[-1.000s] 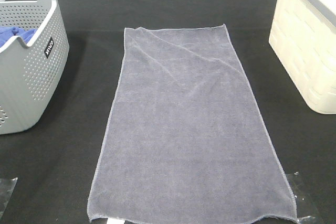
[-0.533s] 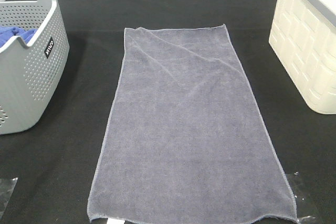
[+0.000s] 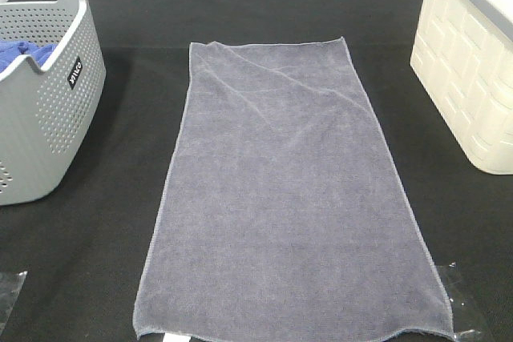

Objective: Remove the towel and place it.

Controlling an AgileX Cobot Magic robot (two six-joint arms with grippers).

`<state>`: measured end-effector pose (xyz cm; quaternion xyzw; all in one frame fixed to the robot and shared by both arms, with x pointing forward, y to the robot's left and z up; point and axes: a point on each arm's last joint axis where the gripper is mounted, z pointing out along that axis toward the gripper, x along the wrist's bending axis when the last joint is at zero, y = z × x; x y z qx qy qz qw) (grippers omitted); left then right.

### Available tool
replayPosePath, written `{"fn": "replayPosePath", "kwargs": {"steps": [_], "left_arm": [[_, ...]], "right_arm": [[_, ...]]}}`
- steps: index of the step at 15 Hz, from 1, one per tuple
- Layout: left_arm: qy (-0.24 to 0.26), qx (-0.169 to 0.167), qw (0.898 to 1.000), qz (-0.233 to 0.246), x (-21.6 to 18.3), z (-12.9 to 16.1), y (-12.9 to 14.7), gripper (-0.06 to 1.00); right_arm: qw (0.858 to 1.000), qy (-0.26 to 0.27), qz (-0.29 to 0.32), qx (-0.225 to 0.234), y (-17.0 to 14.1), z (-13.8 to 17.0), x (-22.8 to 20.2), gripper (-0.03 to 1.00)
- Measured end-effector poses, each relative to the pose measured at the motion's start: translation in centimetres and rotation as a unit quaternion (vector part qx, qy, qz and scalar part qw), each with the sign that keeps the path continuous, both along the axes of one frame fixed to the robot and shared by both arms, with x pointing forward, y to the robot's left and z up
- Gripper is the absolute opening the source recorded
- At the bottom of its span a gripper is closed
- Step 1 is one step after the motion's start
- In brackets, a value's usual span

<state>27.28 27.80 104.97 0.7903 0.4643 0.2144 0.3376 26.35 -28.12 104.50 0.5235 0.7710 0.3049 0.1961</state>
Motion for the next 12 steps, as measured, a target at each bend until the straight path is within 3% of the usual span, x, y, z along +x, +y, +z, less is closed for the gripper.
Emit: {"fn": "replayPosePath", "kwargs": {"steps": [12], "left_arm": [[-0.001, 0.000, 1.000, -0.009, -0.03, 0.02, -0.10, 0.68]], "right_arm": [[1.000, 0.000, 0.000, 0.000, 0.00, 0.00, 0.00, 0.73]]}}
